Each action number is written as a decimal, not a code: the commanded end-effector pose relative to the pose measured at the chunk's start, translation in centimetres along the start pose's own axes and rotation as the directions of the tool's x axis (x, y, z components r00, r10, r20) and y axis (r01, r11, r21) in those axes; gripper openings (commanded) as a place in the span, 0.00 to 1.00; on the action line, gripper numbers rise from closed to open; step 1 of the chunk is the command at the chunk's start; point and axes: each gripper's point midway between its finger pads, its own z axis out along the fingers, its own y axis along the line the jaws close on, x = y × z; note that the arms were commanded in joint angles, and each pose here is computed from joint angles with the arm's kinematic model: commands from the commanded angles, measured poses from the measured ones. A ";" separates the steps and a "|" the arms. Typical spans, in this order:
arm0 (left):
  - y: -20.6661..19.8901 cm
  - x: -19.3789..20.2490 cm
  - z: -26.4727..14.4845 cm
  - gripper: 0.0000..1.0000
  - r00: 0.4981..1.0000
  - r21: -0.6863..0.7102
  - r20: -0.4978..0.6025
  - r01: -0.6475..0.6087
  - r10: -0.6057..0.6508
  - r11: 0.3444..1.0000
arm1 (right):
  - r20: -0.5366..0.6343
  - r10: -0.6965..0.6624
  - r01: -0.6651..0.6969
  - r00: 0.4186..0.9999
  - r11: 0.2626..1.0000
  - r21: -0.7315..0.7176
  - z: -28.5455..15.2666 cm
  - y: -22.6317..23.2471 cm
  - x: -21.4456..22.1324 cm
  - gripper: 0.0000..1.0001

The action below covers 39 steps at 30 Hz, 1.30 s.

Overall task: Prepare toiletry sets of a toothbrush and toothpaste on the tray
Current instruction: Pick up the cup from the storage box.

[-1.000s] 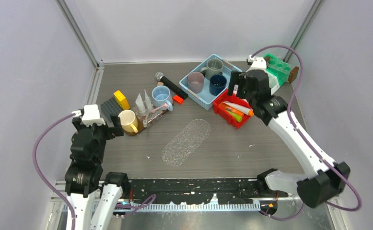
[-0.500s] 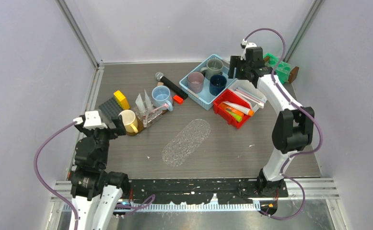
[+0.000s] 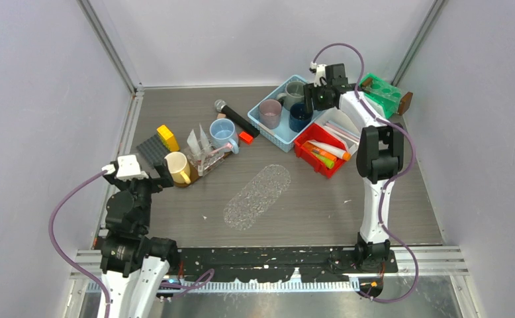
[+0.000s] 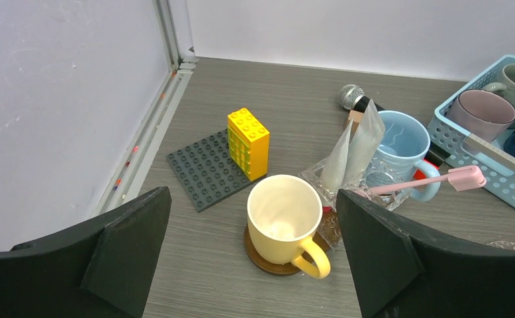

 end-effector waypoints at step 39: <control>1.5 -1.6 -1.3 1.00 0.996 -0.064 0.086 0.038 -0.033 0.997 | 0.198 0.104 -0.126 0.975 0.986 0.106 -17.4 9.2 -5.3 0.01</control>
